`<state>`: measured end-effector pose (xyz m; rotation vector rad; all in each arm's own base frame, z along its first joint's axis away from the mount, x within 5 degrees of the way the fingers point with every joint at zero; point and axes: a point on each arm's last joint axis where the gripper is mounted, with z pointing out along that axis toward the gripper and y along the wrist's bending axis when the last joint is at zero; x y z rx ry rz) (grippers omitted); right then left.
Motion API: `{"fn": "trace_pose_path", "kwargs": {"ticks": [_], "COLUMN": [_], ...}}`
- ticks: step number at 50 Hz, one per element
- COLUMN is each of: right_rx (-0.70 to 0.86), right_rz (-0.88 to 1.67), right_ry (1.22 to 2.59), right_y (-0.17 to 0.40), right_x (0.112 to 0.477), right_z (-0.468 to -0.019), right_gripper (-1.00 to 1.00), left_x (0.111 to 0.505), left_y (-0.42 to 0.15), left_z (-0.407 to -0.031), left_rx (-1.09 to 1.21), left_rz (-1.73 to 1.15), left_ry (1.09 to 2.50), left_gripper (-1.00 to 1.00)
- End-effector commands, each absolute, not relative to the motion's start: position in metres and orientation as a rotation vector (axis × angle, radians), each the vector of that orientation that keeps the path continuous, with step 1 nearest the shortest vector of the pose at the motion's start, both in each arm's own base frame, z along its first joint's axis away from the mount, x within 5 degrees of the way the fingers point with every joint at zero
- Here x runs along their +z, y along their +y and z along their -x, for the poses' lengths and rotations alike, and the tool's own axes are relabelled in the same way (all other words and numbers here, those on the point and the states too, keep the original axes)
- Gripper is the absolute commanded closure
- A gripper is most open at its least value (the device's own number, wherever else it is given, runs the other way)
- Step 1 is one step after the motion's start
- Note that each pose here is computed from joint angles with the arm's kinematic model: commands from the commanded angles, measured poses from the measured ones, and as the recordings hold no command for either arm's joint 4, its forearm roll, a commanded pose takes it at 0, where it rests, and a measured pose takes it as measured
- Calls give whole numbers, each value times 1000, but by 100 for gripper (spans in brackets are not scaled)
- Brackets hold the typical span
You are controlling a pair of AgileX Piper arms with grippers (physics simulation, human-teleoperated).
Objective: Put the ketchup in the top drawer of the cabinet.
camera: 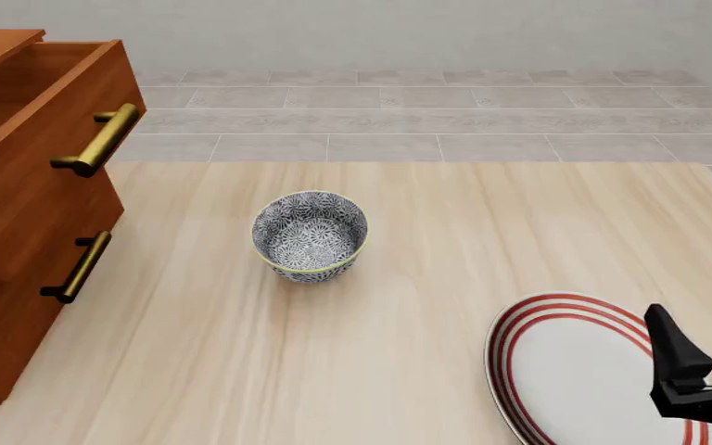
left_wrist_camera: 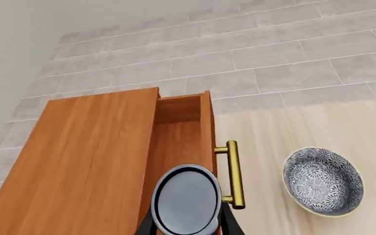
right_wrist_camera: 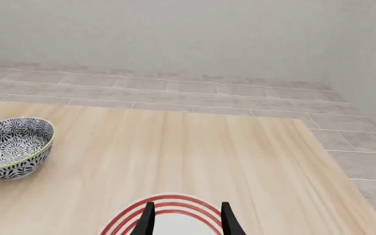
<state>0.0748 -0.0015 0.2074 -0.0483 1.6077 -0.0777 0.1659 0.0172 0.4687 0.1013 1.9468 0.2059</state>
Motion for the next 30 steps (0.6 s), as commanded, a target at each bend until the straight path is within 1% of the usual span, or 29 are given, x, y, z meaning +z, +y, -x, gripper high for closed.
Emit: {"fn": "trace_pose_path", "kwargs": {"ticks": [1, 14, 30], "right_rx": [-80, -79, -82], "right_rz": [47, 49, 54], "right_ry": [1612, 1614, 1617], "right_y": [-2, -2, -1], "right_x": [207, 207, 207], "right_z": [-76, -77, -78], "right_gripper": [-100, -100, -100], "left_x": [469, 456, 443], "left_y": [25, 35, 44], "left_z": [-189, -202, -205], "left_rx": [243, 278, 307], "left_rz": [-97, -77, -53], "left_ry": [1951, 1976, 2011], "left_gripper": [100, 100, 100]}}
